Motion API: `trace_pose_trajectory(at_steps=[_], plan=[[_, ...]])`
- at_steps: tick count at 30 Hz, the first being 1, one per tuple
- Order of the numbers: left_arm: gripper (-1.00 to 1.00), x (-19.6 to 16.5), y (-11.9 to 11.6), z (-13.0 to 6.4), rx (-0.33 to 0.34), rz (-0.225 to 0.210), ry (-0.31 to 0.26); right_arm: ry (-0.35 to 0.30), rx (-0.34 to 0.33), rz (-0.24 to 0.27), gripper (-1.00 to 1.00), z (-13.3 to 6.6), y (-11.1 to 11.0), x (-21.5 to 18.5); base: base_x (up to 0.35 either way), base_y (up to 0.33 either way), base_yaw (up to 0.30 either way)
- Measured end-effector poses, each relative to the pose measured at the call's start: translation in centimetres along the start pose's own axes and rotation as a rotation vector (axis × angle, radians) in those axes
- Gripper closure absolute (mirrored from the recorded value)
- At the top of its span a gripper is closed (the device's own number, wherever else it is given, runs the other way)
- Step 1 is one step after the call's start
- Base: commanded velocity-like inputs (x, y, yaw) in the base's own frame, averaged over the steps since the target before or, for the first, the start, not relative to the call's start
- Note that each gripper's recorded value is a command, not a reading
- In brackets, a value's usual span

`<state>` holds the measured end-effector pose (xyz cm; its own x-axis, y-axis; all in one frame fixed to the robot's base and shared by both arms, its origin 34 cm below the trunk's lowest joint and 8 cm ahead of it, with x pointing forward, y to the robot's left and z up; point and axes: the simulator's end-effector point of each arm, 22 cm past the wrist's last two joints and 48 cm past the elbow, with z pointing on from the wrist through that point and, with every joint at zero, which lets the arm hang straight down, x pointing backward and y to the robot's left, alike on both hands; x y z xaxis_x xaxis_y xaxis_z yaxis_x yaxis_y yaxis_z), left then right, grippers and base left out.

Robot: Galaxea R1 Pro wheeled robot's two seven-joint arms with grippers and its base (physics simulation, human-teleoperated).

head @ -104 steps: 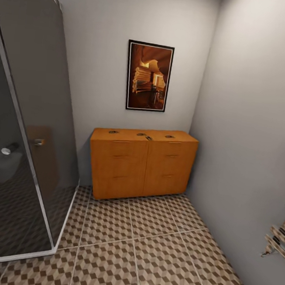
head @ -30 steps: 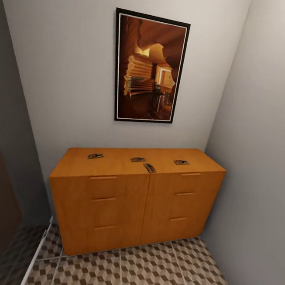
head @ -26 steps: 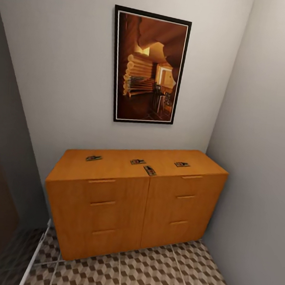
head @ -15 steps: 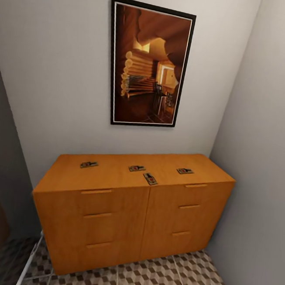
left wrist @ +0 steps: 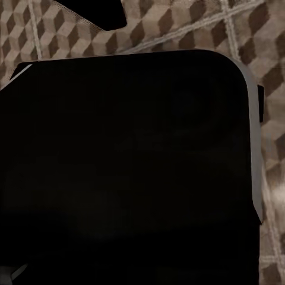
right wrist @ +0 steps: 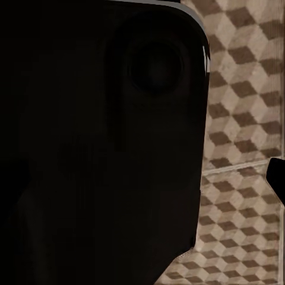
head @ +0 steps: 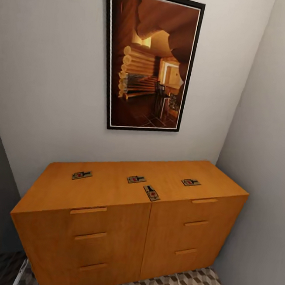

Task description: Take the four mousetraps from the cabinet in the bathroom and place them on the bathroom floor. Make sure all four end up on the same floor surface, and ensure that at least two of them are either under or directly next to the same bathroom sink.

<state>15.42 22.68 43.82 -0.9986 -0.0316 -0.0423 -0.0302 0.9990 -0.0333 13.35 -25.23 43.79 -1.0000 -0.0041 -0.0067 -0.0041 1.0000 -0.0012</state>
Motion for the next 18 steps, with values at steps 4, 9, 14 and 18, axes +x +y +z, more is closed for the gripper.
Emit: trace_pose_trajectory(at_steps=[4,9,14,18], plan=[[-1.00,-0.02,0.00,0.00,0.000,0.001,-0.001,0.000,0.000,0.000,-1.00,0.00,0.00,0.01,0.230,0.000,0.168],[-1.00,-0.04,0.08,0.01,-0.001,0.002,-0.001,0.001,0.000,0.000,-1.00,0.01,0.00,0.00,0.103,0.000,0.229],[-1.00,-0.05,0.11,0.01,-0.002,0.002,-0.001,0.001,0.000,0.001,-1.00,0.01,0.00,-0.01,0.038,0.000,0.256],[-1.00,-0.05,0.14,0.01,-0.003,0.002,-0.001,0.001,0.000,0.001,-1.00,0.01,0.00,-0.01,0.016,0.000,0.265]])
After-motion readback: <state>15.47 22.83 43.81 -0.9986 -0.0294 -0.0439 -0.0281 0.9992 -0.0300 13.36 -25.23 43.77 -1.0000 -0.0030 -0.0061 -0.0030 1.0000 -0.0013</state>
